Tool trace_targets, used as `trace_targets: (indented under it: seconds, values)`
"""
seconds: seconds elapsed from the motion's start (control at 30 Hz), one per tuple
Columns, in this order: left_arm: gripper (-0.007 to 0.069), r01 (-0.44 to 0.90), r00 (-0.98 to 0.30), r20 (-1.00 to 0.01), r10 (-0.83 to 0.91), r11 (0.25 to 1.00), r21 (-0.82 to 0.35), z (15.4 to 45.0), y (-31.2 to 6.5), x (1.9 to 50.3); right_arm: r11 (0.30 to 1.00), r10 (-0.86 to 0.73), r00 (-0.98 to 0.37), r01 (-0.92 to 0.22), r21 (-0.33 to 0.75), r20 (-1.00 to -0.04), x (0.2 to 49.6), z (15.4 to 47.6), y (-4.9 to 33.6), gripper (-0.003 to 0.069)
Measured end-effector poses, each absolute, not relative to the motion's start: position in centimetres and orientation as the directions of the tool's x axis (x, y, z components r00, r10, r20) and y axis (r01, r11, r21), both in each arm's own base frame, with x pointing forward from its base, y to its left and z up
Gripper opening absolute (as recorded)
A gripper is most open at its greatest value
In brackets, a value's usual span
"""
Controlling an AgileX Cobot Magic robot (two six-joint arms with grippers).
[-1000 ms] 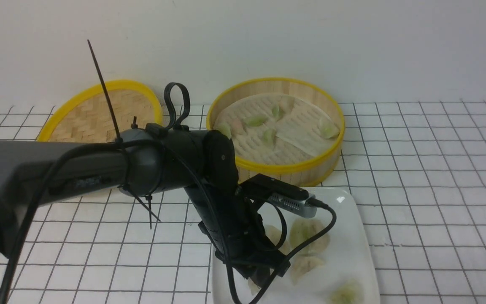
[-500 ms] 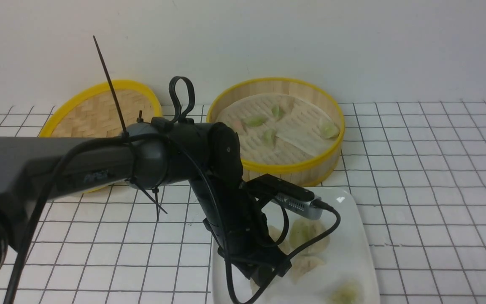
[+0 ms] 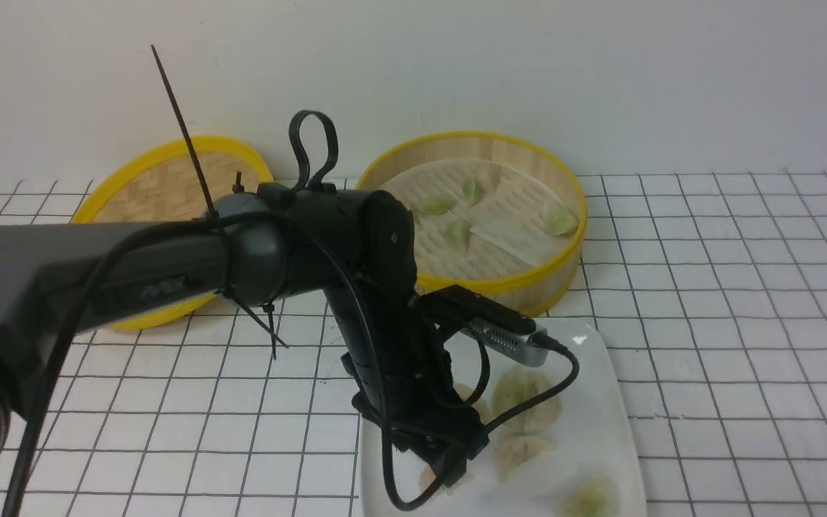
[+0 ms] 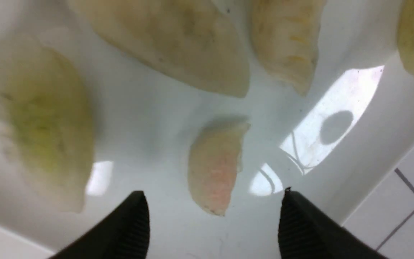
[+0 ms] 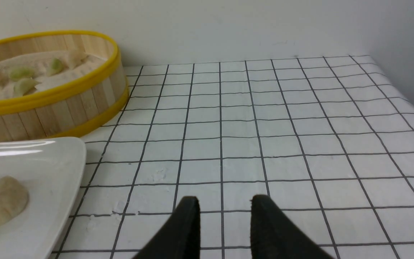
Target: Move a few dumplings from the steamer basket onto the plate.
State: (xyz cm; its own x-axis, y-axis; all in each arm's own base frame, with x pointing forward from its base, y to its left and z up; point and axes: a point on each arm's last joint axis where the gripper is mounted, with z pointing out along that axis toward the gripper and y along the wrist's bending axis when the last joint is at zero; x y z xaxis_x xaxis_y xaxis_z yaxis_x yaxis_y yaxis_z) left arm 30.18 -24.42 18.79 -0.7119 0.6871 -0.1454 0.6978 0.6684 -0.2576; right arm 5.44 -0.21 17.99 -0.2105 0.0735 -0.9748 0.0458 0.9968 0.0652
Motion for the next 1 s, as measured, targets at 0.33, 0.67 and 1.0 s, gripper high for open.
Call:
trace_targets:
  seconds: [0.33,0.67,1.0]
  values:
    - [0.0425,0.715,-0.571,-0.533,0.624,0.697,0.051,33.0,-23.5,32.4,0.997,0.073,-0.210,0.046,0.065,-0.975,5.4,18.0,-0.2,0.0192]
    - [0.0425,0.647,-0.468,-0.713,0.522,0.752,0.126,35.1,-23.8,34.0,0.997,0.073,-0.210,0.046,0.065,-0.975,5.4,18.0,-0.2,0.0192]
    - [0.0425,0.625,-0.370,-0.794,0.482,0.762,0.171,35.1,-24.5,35.4,0.997,0.073,-0.210,0.046,0.065,-0.975,5.4,18.0,-0.2,0.0192]
